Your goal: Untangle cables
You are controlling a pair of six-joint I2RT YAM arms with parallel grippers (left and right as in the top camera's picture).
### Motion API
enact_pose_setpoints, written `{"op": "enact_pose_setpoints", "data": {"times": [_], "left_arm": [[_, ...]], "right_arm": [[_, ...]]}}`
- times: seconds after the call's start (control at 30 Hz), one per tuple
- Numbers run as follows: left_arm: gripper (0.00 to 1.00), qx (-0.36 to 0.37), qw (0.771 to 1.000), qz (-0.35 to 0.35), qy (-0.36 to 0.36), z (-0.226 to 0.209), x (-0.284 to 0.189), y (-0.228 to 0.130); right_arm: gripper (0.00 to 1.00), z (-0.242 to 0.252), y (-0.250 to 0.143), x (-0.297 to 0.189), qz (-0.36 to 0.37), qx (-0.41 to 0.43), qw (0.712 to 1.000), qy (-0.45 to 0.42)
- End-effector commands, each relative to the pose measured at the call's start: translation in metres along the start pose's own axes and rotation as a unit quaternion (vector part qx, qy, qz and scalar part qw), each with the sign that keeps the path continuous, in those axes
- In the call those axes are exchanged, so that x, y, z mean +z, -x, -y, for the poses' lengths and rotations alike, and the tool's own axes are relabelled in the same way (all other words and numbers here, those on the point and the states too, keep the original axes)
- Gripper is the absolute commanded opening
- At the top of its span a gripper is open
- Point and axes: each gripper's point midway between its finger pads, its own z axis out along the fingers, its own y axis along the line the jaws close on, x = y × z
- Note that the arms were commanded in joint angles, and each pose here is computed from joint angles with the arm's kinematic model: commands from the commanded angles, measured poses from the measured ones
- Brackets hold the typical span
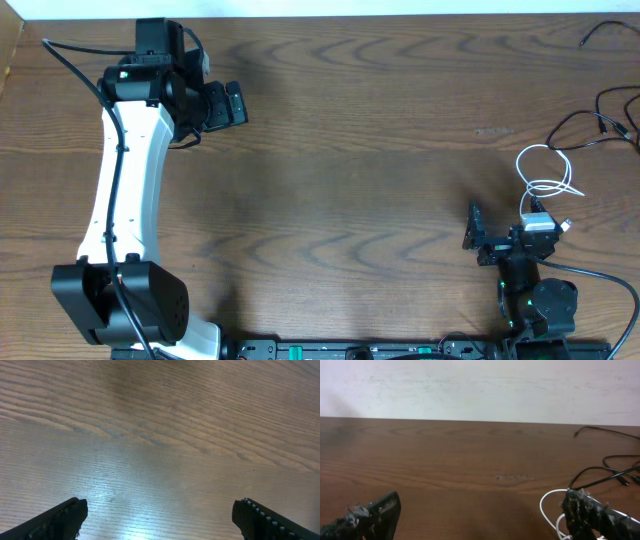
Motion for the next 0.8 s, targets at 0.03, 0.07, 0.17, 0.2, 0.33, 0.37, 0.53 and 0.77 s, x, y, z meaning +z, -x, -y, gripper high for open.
{"op": "enact_pose_setpoints", "data": {"times": [0.03,0.07,0.17,0.2,0.33,0.37,0.53,0.77], "left_arm": [[0.98,-0.003,1.0,-0.006,0.002,-0.001,0.003,-0.002],[0.98,-0.003,1.0,-0.006,0.002,-0.001,0.003,-0.002],[0.98,-0.002,1.0,-0.001,0.003,0.0,-0.001,-0.002],[0.98,0.001,1.0,0.005,0.002,0.002,-0.006,-0.002],[0.98,0.017,0.999,0.044,-0.011,0.015,-0.037,-0.003],[0.98,0.022,0.998,0.054,-0.015,0.018,-0.047,-0.006],[0.98,0.039,0.992,0.121,0.012,0.01,-0.08,-0.035],[0.98,0.037,0.975,0.212,0.059,-0.028,-0.09,-0.089]], "right_arm": [[0.99,-0.003,0.0,0.0,0.001,0.008,1.0,0.007],[0.99,-0.003,0.0,0.0,0.001,0.008,1.0,0.007],[0.99,-0.003,0.0,0.0,0.001,0.008,1.0,0.007],[0.99,-0.003,0.0,0.0,0.001,0.008,1.0,0.007],[0.99,-0.003,0.0,0.0,0.001,0.008,1.0,0.007],[0.99,-0.003,0.0,0.0,0.001,0.008,1.0,0.007],[0.99,-0.003,0.0,0.0,0.001,0.008,1.0,0.007],[0.99,-0.003,0.0,0.0,0.001,0.008,1.0,0.007]]}}
